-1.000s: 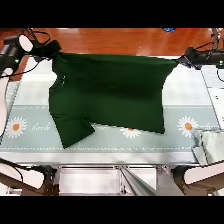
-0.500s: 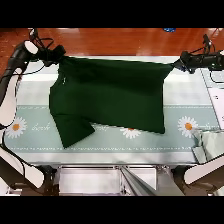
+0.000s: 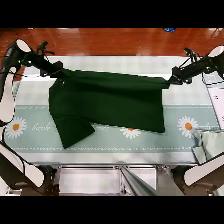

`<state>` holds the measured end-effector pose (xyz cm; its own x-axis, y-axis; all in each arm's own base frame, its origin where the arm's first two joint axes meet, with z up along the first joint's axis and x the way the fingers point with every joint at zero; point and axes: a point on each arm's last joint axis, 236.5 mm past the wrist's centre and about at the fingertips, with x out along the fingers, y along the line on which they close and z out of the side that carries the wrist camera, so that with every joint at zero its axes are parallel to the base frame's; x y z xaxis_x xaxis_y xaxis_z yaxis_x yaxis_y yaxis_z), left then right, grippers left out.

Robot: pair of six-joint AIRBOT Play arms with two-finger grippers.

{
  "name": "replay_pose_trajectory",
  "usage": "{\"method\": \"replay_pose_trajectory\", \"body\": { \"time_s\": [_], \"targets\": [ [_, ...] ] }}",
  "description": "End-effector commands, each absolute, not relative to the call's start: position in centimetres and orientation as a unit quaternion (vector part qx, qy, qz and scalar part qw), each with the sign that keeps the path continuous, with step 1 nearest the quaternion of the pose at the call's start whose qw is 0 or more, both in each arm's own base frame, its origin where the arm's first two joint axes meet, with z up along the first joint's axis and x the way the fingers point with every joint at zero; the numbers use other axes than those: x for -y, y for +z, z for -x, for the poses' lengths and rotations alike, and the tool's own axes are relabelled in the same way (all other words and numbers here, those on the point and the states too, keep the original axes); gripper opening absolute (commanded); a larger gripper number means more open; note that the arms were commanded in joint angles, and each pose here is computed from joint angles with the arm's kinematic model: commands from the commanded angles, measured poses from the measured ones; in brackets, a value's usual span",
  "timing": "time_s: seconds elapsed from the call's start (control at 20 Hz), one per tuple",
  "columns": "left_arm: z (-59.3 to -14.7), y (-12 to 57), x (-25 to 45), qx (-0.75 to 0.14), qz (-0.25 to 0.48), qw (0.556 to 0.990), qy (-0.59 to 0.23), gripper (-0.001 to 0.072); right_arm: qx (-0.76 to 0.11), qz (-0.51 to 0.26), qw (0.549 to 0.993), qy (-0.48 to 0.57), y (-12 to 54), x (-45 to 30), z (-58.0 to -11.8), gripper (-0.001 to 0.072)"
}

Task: Fold the shirts.

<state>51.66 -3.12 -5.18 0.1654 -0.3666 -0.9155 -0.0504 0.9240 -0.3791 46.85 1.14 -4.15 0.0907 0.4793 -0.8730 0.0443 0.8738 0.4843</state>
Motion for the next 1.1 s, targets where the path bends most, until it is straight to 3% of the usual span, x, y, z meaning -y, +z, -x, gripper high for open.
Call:
{"method": "replay_pose_trajectory", "body": {
  "time_s": [0.0,0.65,0.7,0.75,0.8,1.05],
  "targets": [
    [-49.1,-6.6,2.3,-0.682,0.138,0.709,-0.110,0.0026,-0.690,-0.158,0.694,0.126,-5.3,-0.9,-45.4,0.0020],
    [-47.4,-6.6,0.7,-0.706,0.152,0.684,-0.106,0.0027,-0.712,-0.165,0.673,0.116,-5.6,-0.9,-44.3,0.0021],
    [-47.2,-6.6,0.6,-0.708,0.153,0.681,-0.105,0.0067,-0.718,-0.168,0.665,0.119,-6.0,-1.2,-44.0,0.0052],
    [-47.2,-6.5,0.7,-0.709,0.156,0.680,-0.103,0.0294,-0.724,-0.170,0.657,0.119,-6.4,-1.5,-43.8,0.0262],
    [-47.0,-6.4,0.8,-0.711,0.156,0.678,-0.105,0.0501,-0.729,-0.168,0.652,0.123,-6.8,-2.0,-43.5,0.0418],
    [-44.8,-3.1,-1.7,-0.725,0.154,0.667,-0.079,0.0510,-0.714,-0.160,0.678,0.068,-3.8,1.0,-43.4,0.0413]
  ]
}}
